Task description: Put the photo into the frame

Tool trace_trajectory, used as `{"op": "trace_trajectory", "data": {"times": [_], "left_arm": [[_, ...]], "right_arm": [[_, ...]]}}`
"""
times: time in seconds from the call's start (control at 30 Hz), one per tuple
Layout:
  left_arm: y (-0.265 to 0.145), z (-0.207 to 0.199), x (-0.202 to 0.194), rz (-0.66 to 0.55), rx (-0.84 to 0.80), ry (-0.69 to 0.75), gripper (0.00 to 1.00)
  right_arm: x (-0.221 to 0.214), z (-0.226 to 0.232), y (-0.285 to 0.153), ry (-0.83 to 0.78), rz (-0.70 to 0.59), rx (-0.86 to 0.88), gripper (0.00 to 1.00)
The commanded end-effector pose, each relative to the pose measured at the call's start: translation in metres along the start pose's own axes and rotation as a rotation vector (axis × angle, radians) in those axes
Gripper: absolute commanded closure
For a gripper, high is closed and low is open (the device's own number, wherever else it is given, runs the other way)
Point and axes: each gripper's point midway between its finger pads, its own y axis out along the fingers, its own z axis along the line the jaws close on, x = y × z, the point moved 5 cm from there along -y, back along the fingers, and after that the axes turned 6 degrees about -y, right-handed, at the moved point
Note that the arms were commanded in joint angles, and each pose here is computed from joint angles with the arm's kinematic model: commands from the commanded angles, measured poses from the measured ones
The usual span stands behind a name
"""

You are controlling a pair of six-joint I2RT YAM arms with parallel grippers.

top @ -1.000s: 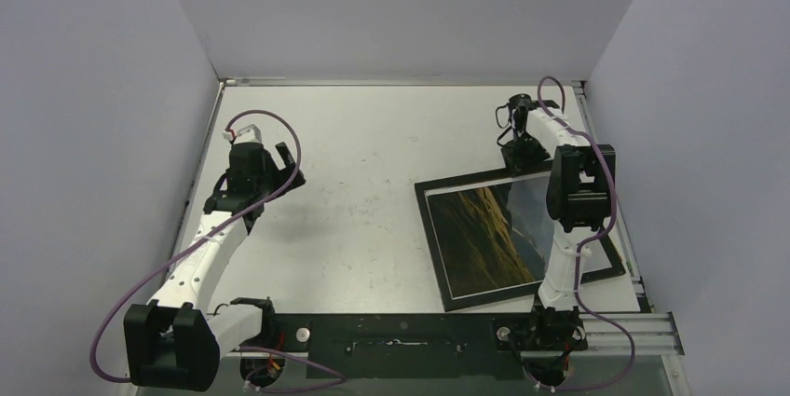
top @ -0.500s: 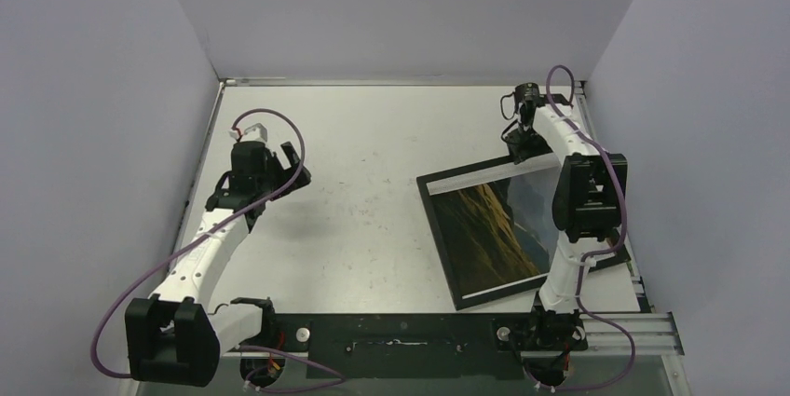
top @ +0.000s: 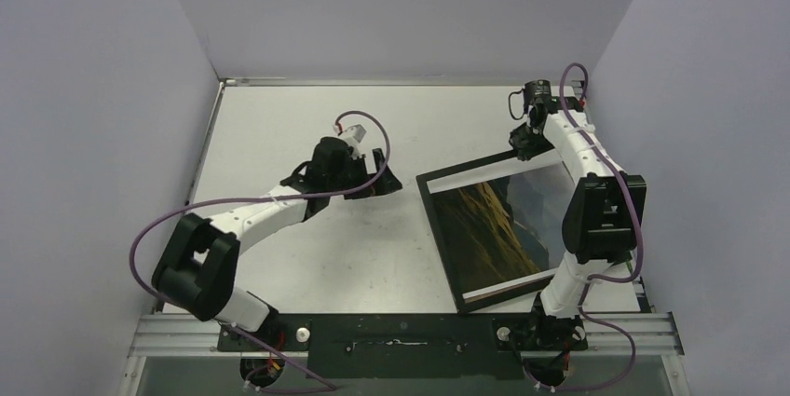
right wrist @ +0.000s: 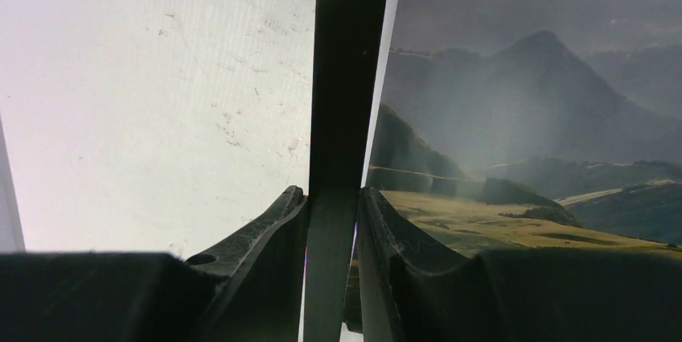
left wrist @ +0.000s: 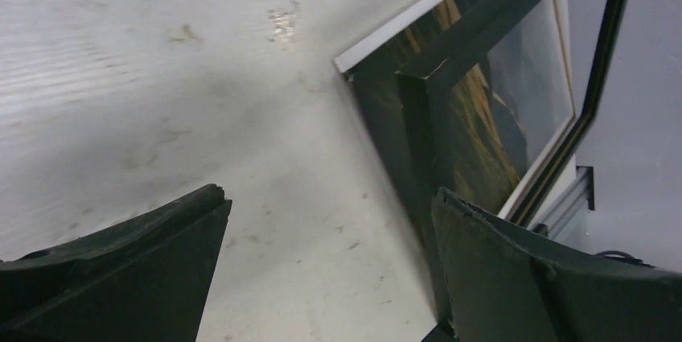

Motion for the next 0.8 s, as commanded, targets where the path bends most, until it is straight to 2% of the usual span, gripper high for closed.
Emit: {"op": "trace_trajectory", "data": {"times": [0.0,0.1,0.27,0.37,0.57,0.67,0.77], "left_arm": [[0.021,-0.074,0.013,0.024,-0.232,0.027,0.03],[0.033,-0.075,0.005,0.022,-0.194,0.049,0.03],[0.051,-0.081,0.000,-0.023,-0.310,0.000,0.03],[0.066,-0.082,-0.009,-0.008,-0.336,-0.012,0.03],[0.084,-0.085,-0.036,0.071,-0.408,-0.011,0.19],[0.080,-0.097,-0.042,0.084,-0.507,0.007,0.30],[0.070,-0.107,-0.043,0.083,-0.571,0.022,0.35]], "right_arm": [[0.015,0.005,-0.033,0.024,-0.048,0.105,0.91],[0.014,0.003,-0.037,0.016,-0.042,0.117,0.91],[0.010,-0.001,-0.043,0.020,-0.021,0.136,0.91],[0.010,-0.002,-0.048,0.027,-0.022,0.149,0.91],[0.008,-0.002,-0.053,0.044,-0.003,0.176,0.91],[0.007,-0.002,-0.054,0.048,0.008,0.182,0.91],[0.007,-0.003,-0.055,0.054,0.015,0.187,0.91]]}}
